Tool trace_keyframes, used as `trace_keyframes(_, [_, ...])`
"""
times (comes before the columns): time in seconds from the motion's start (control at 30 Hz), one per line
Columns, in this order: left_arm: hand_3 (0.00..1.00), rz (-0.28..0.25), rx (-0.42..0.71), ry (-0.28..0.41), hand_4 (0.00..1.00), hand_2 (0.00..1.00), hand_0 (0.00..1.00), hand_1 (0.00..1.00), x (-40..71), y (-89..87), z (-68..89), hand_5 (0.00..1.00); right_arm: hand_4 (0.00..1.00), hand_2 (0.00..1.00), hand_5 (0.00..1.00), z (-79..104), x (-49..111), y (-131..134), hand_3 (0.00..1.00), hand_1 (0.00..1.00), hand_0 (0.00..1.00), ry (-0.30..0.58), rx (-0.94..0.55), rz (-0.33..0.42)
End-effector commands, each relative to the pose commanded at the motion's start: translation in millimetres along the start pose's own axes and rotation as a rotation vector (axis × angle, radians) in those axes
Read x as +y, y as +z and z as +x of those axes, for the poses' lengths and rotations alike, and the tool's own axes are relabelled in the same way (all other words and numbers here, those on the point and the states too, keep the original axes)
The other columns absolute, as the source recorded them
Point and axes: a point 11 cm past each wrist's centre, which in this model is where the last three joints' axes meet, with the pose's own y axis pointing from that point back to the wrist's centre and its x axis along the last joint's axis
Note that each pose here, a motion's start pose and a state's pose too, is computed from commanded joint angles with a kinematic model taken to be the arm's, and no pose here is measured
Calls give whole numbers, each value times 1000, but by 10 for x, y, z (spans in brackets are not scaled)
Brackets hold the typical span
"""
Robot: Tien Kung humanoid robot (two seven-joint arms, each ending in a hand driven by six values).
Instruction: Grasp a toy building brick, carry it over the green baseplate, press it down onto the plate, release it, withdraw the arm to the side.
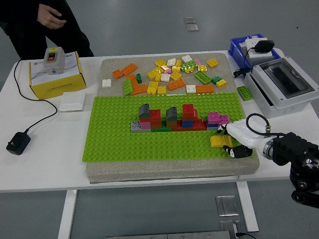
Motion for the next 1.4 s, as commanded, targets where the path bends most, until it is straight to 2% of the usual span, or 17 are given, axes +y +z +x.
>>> trace_keyframes(0.8, [697,-14,3,0,155,597,689,641,7,32,-5,579,605,744,316,-86,-72,57,818,289,266,0,27,-25])
trace_keyframes(1.4, [690,-19,7,-3,128,594,688,639,7,39,-10,583,612,705,325,-98,-92,41,783,281,259,26,16,-20])
